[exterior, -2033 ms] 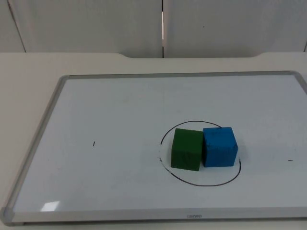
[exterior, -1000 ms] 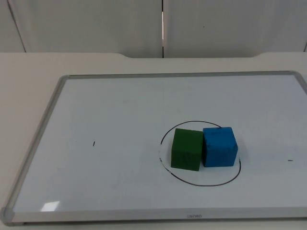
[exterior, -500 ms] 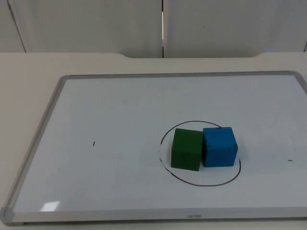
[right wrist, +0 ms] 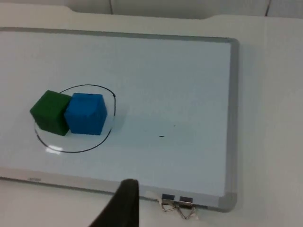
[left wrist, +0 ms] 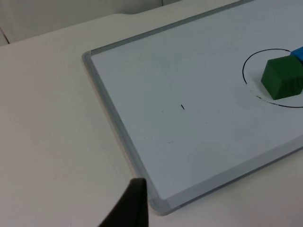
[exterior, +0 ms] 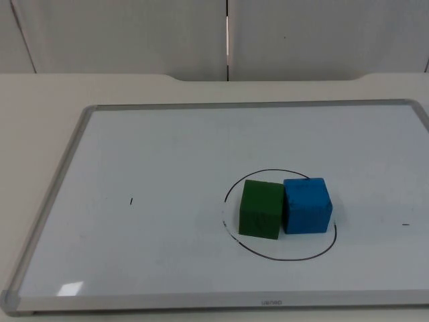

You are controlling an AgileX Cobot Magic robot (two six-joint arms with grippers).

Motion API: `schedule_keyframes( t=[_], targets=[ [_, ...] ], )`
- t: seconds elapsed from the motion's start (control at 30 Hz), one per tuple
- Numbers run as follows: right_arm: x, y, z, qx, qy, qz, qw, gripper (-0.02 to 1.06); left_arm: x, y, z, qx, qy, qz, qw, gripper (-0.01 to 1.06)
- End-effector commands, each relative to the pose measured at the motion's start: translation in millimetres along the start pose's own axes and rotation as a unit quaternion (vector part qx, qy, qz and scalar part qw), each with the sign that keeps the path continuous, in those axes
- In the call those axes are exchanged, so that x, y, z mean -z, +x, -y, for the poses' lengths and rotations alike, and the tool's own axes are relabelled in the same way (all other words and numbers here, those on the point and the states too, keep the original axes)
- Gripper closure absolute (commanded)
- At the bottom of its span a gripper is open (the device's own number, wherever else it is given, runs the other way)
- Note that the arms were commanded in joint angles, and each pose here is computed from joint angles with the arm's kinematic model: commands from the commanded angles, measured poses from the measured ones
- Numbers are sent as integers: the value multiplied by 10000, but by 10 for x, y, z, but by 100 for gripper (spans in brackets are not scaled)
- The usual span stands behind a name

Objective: Push the two cubes into the marked area.

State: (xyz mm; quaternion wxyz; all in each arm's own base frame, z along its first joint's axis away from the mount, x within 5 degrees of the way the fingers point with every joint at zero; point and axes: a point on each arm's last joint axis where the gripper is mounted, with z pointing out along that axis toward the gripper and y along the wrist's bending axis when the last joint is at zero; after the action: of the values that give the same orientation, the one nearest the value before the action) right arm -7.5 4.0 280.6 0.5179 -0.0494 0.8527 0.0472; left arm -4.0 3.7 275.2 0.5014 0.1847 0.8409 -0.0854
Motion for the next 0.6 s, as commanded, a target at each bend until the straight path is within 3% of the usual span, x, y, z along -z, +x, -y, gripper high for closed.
schedule_keyframes(
  t=[0.0, 0.3, 0.57],
  targets=[
    [-4, 7, -6, -86, 174, 14, 9998, -1, -7, 5, -6, 11, -49, 46, 10000, 5],
    [-1, 1, -8, -130, 263, 35, 9996, -1, -7, 5, -5, 34, -81, 45, 10000, 5],
    [-1, 1, -8, -130, 263, 35, 9996, -1, -3, 7, 0, 417, -820, 8, 9958, 5]
  ],
)
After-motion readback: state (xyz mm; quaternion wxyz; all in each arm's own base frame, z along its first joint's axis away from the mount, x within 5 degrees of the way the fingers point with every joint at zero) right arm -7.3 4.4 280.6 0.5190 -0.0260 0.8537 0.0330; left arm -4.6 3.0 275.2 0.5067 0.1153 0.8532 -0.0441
